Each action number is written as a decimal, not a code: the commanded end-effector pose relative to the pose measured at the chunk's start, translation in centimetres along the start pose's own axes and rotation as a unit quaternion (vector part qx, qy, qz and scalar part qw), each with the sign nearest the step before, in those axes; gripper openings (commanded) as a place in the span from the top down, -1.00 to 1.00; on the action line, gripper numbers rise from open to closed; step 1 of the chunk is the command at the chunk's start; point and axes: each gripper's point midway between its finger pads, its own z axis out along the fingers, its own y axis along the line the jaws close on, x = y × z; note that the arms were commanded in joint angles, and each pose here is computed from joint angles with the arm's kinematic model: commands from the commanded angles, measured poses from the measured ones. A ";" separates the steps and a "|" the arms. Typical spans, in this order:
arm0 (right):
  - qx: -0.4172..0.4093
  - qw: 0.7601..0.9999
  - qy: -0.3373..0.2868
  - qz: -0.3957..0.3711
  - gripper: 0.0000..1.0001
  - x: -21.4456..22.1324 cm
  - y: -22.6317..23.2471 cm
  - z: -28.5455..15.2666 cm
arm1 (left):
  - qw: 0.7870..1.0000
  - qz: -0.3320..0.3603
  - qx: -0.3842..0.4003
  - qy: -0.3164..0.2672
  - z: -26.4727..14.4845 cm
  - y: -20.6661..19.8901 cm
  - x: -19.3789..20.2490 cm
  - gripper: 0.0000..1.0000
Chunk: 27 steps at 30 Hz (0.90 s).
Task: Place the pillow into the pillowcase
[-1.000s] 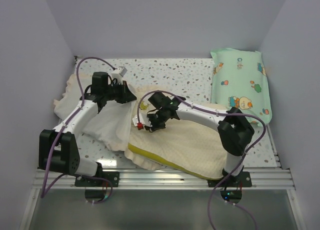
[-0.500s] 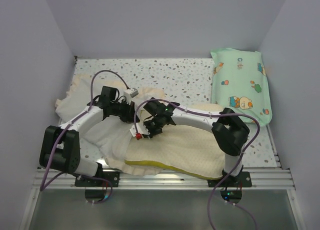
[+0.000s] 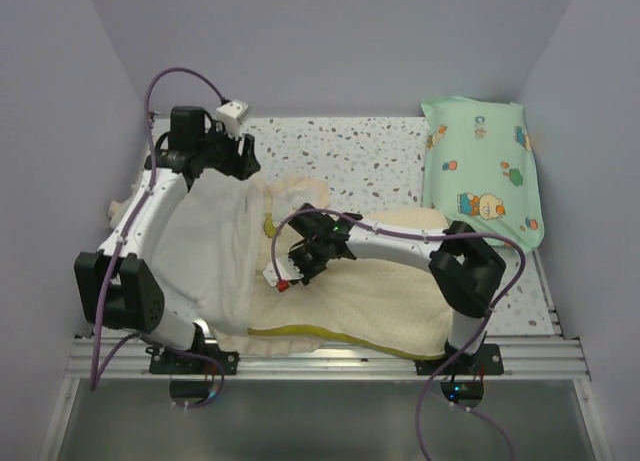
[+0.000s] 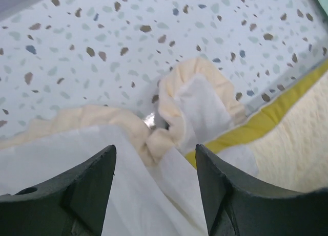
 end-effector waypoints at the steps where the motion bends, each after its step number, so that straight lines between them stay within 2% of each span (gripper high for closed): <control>1: -0.090 0.996 0.014 0.012 1.00 0.5 5.2 1.5 | 0.997 -0.023 -0.061 0.032 2.4 3.3 -0.4 -0.34; 9: -0.109 0.994 0.020 0.020 1.00 0.6 5.8 2.4 | 0.991 -0.014 -0.065 0.118 5.3 1.7 3.8 -0.25; 17: -0.114 0.993 0.022 0.021 1.00 0.6 5.9 2.4 | 0.970 -0.056 -0.076 0.226 6.2 1.4 10.1 -0.05; 19: -0.116 0.993 0.023 0.021 1.00 0.6 6.0 2.4 | 0.966 -0.070 -0.079 0.238 6.4 1.3 11.0 -0.02; 22: -0.118 0.993 0.025 0.019 1.00 0.8 6.2 2.4 | 0.964 -0.080 -0.073 0.243 6.9 1.0 11.3 0.26; 23: -0.119 0.992 0.026 0.018 1.00 0.8 6.3 2.5 | 0.965 -0.082 -0.065 0.241 7.0 0.8 11.1 0.50; 25: -0.122 0.992 0.027 0.016 1.00 0.9 6.5 2.5 | 0.970 -0.082 -0.049 0.222 7.3 0.4 9.6 0.77; 26: -0.121 0.992 0.029 0.016 1.00 1.0 6.5 2.5 | 0.974 -0.080 -0.036 0.207 7.2 -0.1 8.6 1.00; 27: -0.122 0.992 0.030 0.015 1.00 1.1 6.5 2.5 | 0.977 -0.081 -0.025 0.195 7.2 -0.5 7.8 1.00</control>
